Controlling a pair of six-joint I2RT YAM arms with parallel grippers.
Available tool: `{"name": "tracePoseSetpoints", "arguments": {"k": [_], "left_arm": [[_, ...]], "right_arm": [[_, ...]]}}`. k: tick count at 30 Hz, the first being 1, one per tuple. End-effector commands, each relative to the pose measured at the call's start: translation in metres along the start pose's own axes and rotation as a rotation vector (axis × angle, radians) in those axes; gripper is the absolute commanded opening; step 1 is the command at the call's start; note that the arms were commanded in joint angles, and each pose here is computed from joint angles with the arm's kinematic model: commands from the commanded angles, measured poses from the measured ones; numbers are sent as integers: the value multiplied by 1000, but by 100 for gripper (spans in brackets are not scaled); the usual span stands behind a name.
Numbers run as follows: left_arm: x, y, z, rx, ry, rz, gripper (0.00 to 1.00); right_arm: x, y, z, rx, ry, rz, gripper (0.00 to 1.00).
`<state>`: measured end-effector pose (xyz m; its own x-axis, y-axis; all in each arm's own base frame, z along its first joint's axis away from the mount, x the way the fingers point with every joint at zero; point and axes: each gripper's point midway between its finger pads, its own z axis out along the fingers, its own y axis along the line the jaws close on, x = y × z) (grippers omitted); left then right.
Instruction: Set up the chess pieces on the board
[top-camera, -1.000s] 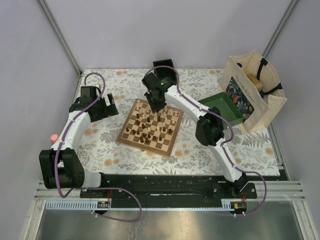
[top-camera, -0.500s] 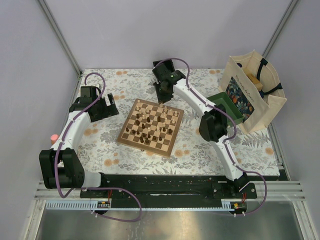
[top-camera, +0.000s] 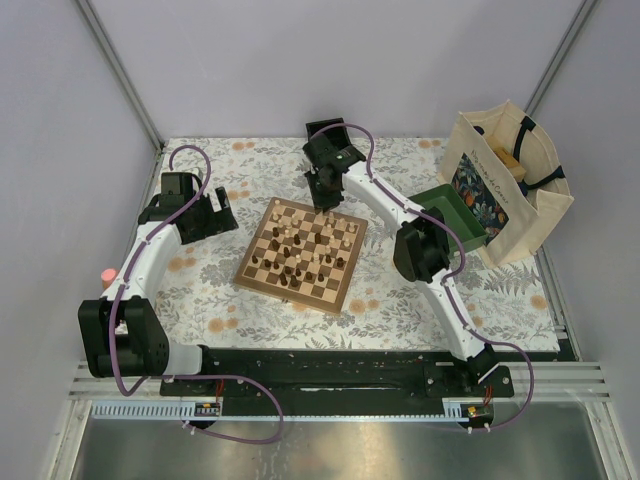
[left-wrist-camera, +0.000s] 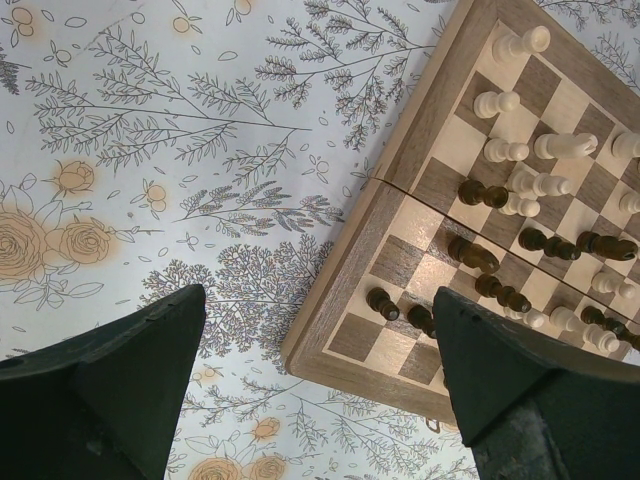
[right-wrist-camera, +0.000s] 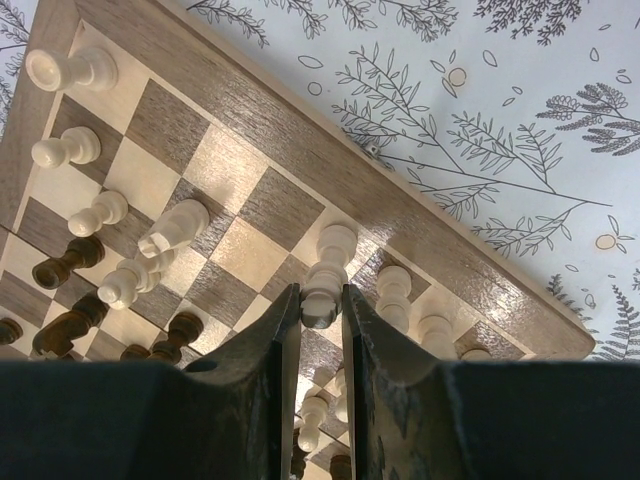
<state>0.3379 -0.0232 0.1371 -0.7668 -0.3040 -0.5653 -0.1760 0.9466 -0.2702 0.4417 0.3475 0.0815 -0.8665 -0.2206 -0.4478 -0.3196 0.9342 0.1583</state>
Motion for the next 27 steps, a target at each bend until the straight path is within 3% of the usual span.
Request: {"name": "tracePoseSetpoints", "arguments": {"k": [1,13,27], "left_arm": [[-21,-8,-7,28,-56,9,99],[-20,-9,-5,31,-50,8,99],[-21,-9,-7,34,-56,8,99]], "right_arm": [[-13,10,-6,-49,-38,12,24],[-12,9,-11,-45,-36,12,28],[-14,9,-19,-43,-40,10,25]]}}
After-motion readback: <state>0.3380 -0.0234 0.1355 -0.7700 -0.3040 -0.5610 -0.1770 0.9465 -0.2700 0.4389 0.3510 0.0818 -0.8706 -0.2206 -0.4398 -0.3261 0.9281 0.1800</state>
